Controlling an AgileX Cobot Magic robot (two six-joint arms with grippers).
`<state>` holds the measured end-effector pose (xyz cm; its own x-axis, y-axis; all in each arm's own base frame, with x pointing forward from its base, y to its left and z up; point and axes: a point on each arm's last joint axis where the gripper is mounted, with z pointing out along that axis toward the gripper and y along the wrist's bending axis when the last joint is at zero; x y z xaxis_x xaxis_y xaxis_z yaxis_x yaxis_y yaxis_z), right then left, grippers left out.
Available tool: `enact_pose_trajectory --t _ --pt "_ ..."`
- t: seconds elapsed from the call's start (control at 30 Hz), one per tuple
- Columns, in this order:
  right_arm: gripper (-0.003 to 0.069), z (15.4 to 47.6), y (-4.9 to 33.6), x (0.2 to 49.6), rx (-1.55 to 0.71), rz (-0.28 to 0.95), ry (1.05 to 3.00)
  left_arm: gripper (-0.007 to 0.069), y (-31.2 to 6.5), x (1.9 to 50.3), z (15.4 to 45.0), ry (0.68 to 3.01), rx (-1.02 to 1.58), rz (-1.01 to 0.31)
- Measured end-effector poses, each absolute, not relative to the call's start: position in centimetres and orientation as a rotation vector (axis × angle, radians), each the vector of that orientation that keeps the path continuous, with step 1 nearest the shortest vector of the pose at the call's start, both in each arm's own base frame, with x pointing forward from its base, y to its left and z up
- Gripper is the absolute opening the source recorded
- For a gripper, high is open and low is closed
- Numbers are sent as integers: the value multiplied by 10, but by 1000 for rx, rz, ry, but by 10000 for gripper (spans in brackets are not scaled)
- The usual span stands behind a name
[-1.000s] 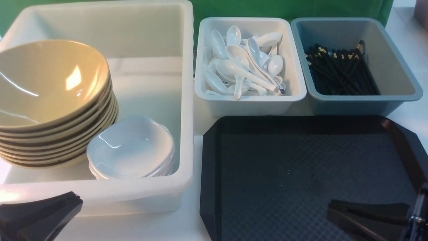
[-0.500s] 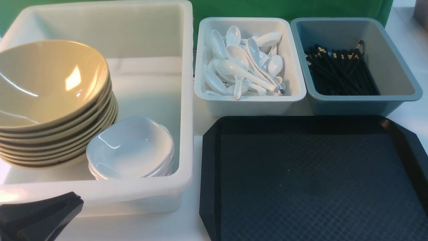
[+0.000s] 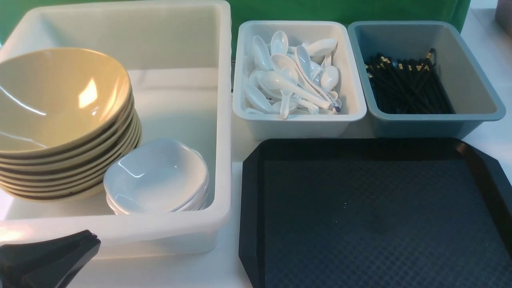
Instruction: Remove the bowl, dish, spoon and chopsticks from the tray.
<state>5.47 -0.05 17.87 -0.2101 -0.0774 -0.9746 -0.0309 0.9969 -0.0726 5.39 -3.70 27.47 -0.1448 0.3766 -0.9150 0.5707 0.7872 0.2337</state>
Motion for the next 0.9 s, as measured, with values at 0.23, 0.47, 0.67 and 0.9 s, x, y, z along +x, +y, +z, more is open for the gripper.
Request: enact_pose_trajectory --t 0.23,0.47,0.67,0.9 --pt "43 176 3 54 -24 50 1819 -8 -37 54 275 1763 738 -199" --pt "45 176 3 54 -15 65 1820 -8 -37 54 275 1763 737 -199" --pt "45 176 3 54 -15 64 1820 -8 -37 54 275 1763 737 -199" --pt "45 176 3 54 -14 64 1820 -8 -37 54 275 1763 737 -199"
